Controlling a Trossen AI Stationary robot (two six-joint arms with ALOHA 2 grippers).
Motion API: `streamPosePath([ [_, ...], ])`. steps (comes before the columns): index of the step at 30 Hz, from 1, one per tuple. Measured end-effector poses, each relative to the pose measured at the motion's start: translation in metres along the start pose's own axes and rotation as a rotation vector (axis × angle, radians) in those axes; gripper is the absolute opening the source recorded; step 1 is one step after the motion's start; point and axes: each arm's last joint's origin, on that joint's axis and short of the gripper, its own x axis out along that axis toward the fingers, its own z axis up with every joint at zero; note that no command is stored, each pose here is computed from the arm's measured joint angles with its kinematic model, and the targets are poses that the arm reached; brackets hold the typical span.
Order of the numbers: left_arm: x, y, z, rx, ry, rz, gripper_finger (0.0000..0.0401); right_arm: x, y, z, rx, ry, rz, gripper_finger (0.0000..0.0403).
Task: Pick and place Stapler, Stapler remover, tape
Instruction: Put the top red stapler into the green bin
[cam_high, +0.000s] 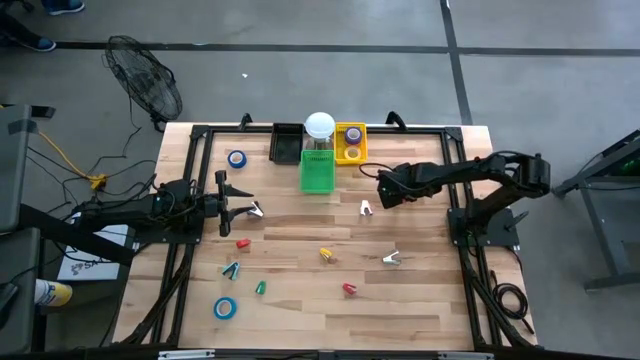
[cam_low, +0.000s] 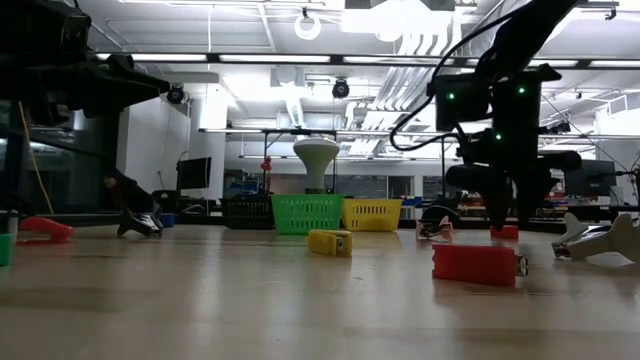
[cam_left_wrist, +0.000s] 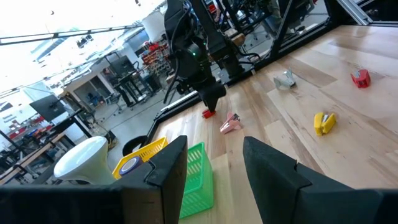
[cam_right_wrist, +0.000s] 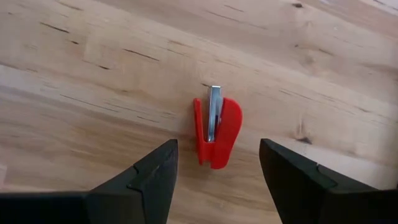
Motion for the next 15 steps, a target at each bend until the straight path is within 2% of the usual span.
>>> streamPosePath([
  [15, 0.0, 0.0, 0.0, 0.0, 0.0, 0.0, 0.0154, 0.0094, 0.0054, -0.0002, 0.018, 0.026, -0.005, 0.0217],
])
